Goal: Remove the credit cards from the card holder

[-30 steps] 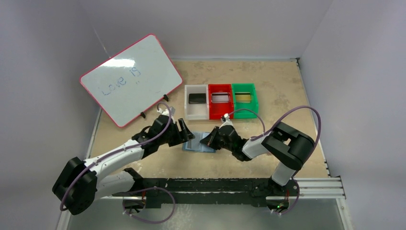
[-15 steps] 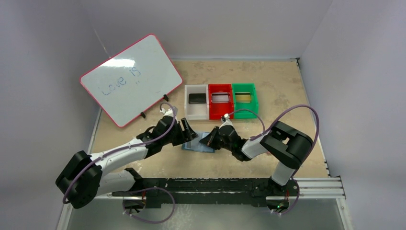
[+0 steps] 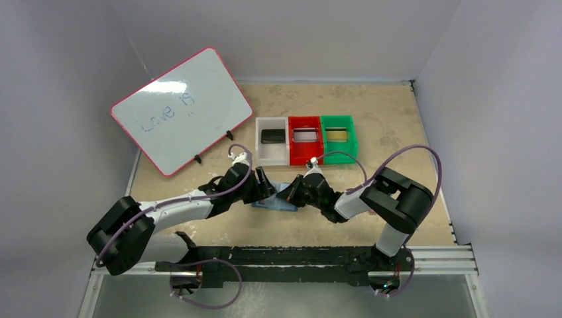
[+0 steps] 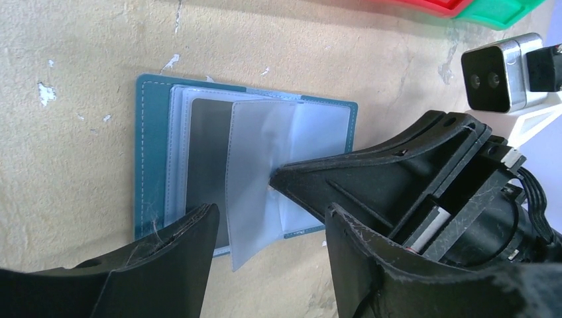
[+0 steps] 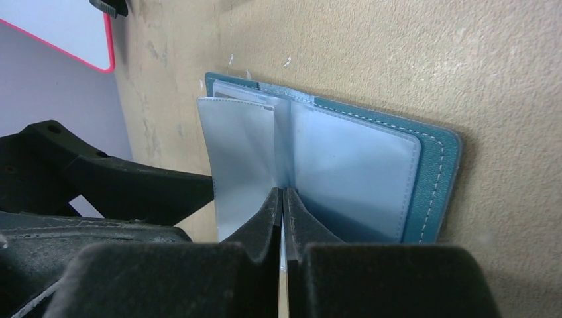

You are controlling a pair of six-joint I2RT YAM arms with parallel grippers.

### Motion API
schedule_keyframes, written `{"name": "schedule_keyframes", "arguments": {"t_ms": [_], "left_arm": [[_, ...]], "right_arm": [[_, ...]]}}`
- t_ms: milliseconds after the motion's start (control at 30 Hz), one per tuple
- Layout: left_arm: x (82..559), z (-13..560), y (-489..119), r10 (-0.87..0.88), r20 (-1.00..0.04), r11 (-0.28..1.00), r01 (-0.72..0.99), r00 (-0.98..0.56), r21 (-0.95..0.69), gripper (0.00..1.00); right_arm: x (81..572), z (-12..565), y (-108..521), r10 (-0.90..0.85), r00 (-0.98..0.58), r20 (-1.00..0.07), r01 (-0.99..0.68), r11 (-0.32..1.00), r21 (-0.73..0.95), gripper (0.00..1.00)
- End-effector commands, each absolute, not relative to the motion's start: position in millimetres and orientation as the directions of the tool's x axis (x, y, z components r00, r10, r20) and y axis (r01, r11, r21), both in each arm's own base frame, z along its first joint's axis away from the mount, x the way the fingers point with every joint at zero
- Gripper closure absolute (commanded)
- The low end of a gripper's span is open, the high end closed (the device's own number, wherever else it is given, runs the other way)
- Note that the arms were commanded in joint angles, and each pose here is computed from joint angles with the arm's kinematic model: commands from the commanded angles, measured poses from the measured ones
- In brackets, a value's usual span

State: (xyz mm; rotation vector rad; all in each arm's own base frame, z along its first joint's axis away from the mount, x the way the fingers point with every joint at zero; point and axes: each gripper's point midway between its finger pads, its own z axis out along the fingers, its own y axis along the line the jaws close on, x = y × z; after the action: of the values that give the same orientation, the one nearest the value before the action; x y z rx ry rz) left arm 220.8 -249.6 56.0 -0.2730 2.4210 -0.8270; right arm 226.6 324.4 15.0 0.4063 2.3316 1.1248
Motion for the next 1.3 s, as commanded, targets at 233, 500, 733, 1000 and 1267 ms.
{"name": "schedule_keyframes", "arguments": {"t_ms": [233, 500, 733, 1000, 1267], "left_arm": [[223.6, 60.3, -269.8, -0.365, -0.434, 0.746, 0.019, -0.824, -0.666, 0.47], [226.5, 74.6, -276.7, -0.346, -0.45, 0.739, 0.057, -0.823, -0.672, 0.51], [226.9, 83.4, -287.8, -0.323, -0.456, 0.721, 0.097, -0.829, -0.687, 0.52], [221.9, 86.6, -315.8, -0.268, -0.459, 0.705, 0.152, -0.847, -0.692, 0.53], [212.9, 55.3, -337.2, -0.23, -0.424, 0.744, 0.122, -0.876, -0.657, 0.53]], "right_arm": [[218.7, -7.0, 307.4, 0.435, -0.84, -0.323, 0.067, 0.675, 0.735, 1.0], [228.0, 43.5, 315.4, 0.424, -0.81, -0.405, -0.053, 0.635, 0.771, 0.76], [228.7, 41.7, 283.4, 0.482, -0.773, -0.414, 0.073, 0.714, 0.696, 0.68], [235.0, 63.8, 223.0, 0.621, -0.613, -0.488, 0.238, 0.734, 0.636, 0.67], [227.3, 89.3, 206.6, 0.636, -0.578, -0.51, 0.202, 0.718, 0.666, 0.64]]}}
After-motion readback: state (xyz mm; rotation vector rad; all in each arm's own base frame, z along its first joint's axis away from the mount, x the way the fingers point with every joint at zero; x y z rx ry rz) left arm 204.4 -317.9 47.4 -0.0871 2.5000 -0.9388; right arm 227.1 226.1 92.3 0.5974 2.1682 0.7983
